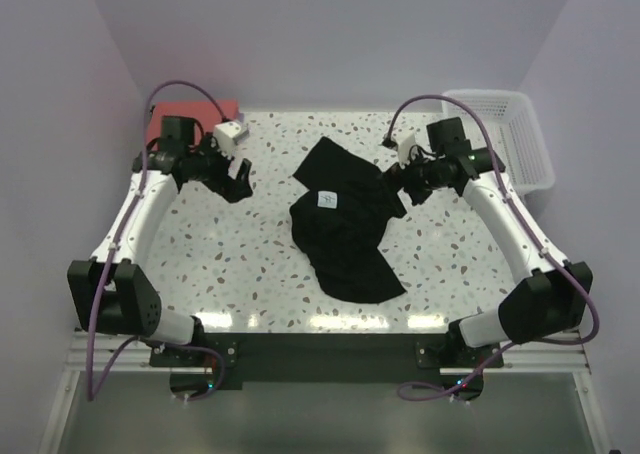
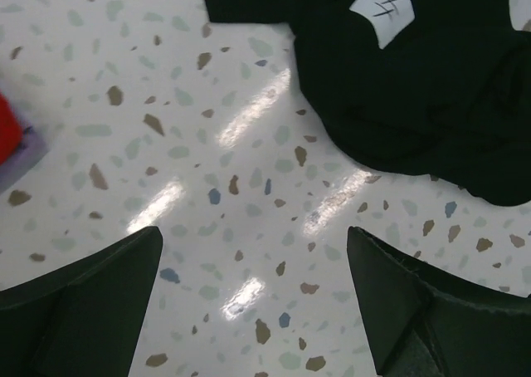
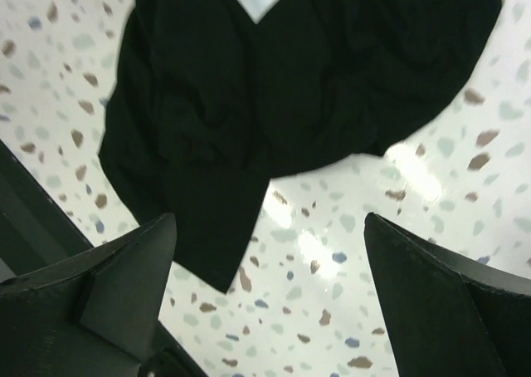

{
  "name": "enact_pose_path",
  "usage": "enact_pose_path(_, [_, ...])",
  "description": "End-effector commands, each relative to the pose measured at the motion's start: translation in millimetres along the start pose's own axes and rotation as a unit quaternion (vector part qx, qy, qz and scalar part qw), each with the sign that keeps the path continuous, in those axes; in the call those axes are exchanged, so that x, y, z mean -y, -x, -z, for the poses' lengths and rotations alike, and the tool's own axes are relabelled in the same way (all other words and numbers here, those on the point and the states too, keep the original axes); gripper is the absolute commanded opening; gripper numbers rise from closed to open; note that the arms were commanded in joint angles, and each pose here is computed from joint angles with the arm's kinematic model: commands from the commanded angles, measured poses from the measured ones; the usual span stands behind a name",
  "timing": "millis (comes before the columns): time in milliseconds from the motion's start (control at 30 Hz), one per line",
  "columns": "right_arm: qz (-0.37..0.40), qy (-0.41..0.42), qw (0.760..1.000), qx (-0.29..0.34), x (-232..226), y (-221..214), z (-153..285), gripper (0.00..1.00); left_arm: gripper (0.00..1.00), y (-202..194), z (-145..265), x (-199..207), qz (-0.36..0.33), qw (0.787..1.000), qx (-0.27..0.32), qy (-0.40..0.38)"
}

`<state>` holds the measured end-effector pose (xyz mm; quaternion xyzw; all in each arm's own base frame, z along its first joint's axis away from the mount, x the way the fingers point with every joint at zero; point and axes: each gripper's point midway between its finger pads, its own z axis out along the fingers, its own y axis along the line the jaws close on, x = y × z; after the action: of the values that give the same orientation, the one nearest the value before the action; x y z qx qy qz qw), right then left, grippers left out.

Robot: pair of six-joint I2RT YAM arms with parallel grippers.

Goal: Fold and stack the t-shirts
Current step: Move the tshirt to the center of the board, then flatten the tshirt out

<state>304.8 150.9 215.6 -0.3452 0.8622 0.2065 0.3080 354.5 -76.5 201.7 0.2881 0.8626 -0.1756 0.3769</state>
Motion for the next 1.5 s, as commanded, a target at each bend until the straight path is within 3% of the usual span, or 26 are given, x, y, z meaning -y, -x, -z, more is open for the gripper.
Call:
enact_pose_path(0, [0.017, -0.030, 0.998, -0.059, 19, -34, -17, 0.98, 0.98, -1, -39, 28, -0.059, 0.997, -0.006, -0.041])
enact_pose_path(133, [-0.024, -0.050, 0.994, -0.096, 38, -58, -47, 0.96, 0.88, -1, -85, 56, -0.049, 0.995, -0.026, -0.088])
enact_pose_path(233, [-0.063, -0.061, 0.989, -0.117, 55, -67, -67, 0.95, 0.88, -4, -117, 72, -0.041, 0.991, -0.050, -0.114])
enact_pose_path(400, [-0.152, -0.058, 0.975, -0.150, 84, -88, -84, 0.89, 0.87, 0, -150, 85, -0.020, 0.990, -0.042, -0.136])
enact_pose_path(533, [-0.173, -0.061, 0.969, -0.168, 96, -103, -78, 0.87, 0.59, -22, -168, 83, -0.014, 0.986, -0.083, -0.141])
enact_pose_path(600, [-0.175, -0.062, 0.968, -0.171, 96, -107, -76, 0.86, 0.51, -30, -168, 78, -0.007, 0.985, -0.094, -0.141])
enact_pose_path(700, [-0.190, -0.057, 0.966, -0.166, 91, -111, -82, 0.82, 0.24, -35, -162, 68, 0.023, 0.985, -0.088, -0.145])
enact_pose_path(733, [-0.196, -0.054, 0.965, -0.164, 90, -112, -84, 0.81, 0.04, -36, -156, 66, 0.033, 0.985, -0.084, -0.146])
enact_pose_path(767, [-0.200, -0.052, 0.965, -0.159, 90, -109, -87, 0.80, 0.00, -38, -150, 65, 0.048, 0.984, -0.080, -0.150])
enact_pose_path(833, [-0.215, -0.048, 0.963, -0.155, 89, -109, -91, 0.76, 0.00, -43, -133, 49, 0.070, 0.985, -0.069, -0.139])
enact_pose_path(1000, [-0.227, -0.036, 0.962, -0.149, 83, -110, -93, 0.66, 0.00, -119, -106, 9, 0.104, 0.979, -0.155, -0.086])
enact_pose_path(1067, [-0.230, -0.035, 0.961, -0.148, 79, -111, -90, 0.63, 0.29, -114, -98, -2, 0.094, 0.981, -0.151, -0.077])
enact_pose_path(1100, [-0.234, -0.030, 0.960, -0.148, 75, -113, -89, 0.61, 0.56, -100, -91, -2, 0.078, 0.985, -0.134, -0.074])
enact_pose_path(1133, [-0.233, -0.027, 0.961, -0.143, 71, -111, -86, 0.60, 0.72, -80, -89, -2, 0.062, 0.990, -0.102, -0.077])
enact_pose_path(1200, [-0.239, -0.025, 0.960, -0.144, 67, -114, -84, 0.59, 0.84, -48, -84, 7, 0.022, 0.995, -0.064, -0.075])
enact_pose_path(1267, [-0.241, -0.021, 0.960, -0.139, 62, -113, -80, 0.57, 0.84, -13, -76, 15, -0.046, 0.998, -0.029, -0.044])
enact_pose_path(1333, [-0.249, -0.012, 0.958, -0.139, 56, -114, -78, 0.54, 0.82, 11, -78, 57, -0.112, 0.992, -0.006, -0.063])
enact_pose_path(1467, [-0.273, 0.007, 0.953, -0.134, 42, -116, -77, 0.52, 0.77, 12, -105, 126, -0.211, 0.973, -0.026, -0.085])
